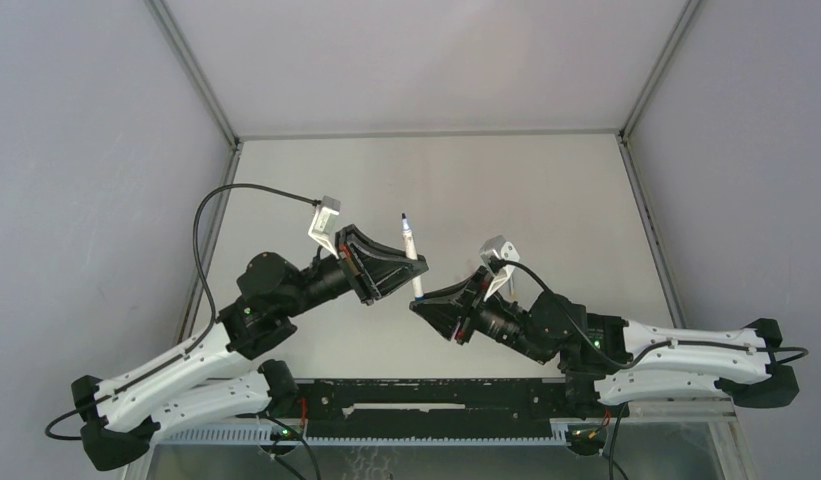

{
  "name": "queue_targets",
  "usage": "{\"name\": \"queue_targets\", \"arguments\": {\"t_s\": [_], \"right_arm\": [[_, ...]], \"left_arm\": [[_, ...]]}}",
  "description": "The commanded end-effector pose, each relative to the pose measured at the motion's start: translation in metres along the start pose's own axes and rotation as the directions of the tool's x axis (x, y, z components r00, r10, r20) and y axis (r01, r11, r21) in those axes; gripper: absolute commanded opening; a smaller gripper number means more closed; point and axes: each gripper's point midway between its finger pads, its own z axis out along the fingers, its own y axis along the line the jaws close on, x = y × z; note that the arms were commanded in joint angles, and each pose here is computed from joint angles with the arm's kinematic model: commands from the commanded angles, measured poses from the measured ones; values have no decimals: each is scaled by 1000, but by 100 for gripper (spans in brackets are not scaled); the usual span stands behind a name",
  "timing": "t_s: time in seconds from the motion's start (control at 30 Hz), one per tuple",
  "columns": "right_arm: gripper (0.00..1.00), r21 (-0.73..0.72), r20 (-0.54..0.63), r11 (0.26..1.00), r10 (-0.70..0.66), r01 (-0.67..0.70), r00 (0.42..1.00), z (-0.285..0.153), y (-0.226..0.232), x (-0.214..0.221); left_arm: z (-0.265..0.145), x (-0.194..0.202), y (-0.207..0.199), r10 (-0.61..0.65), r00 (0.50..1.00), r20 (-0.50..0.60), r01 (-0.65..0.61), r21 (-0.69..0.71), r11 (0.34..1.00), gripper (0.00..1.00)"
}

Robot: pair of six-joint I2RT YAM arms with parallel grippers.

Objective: Insert the pens into the pen caps
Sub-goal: Remove the pen cap from the pen.

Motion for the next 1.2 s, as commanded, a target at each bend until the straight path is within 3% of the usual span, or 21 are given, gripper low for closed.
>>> {"name": "queue_targets", "arguments": {"t_s": [0.0,0.07,0.23,0.4,0.8,1.17], "right_arm": [[28,-31,73,999,27,-25,997,-3,11,-29],[24,-32,62,999,25,-23,998,-3,11,-26],[0,-12,43,1000,28,-28,999,-2,7,-20],[0,4,-12,1000,-13,13,1000,0,3,1],[0,-4,-235,1000,-2,1,972,-6,16,112],[0,19,-263,998,-57,65,963,-6,13,130]], "left_arm": [[0,-24,-20,13,998,63,-16,50,999,0],[0,-25,-20,12,998,67,-15,47,999,0],[-2,-28,-17,10,997,80,-11,21,1000,0],[-3,-34,-6,31,996,84,-26,-61,998,0],[-15,-86,-13,118,974,195,-94,-129,987,0],[-24,-98,-17,151,966,208,-122,-146,982,0]]}}
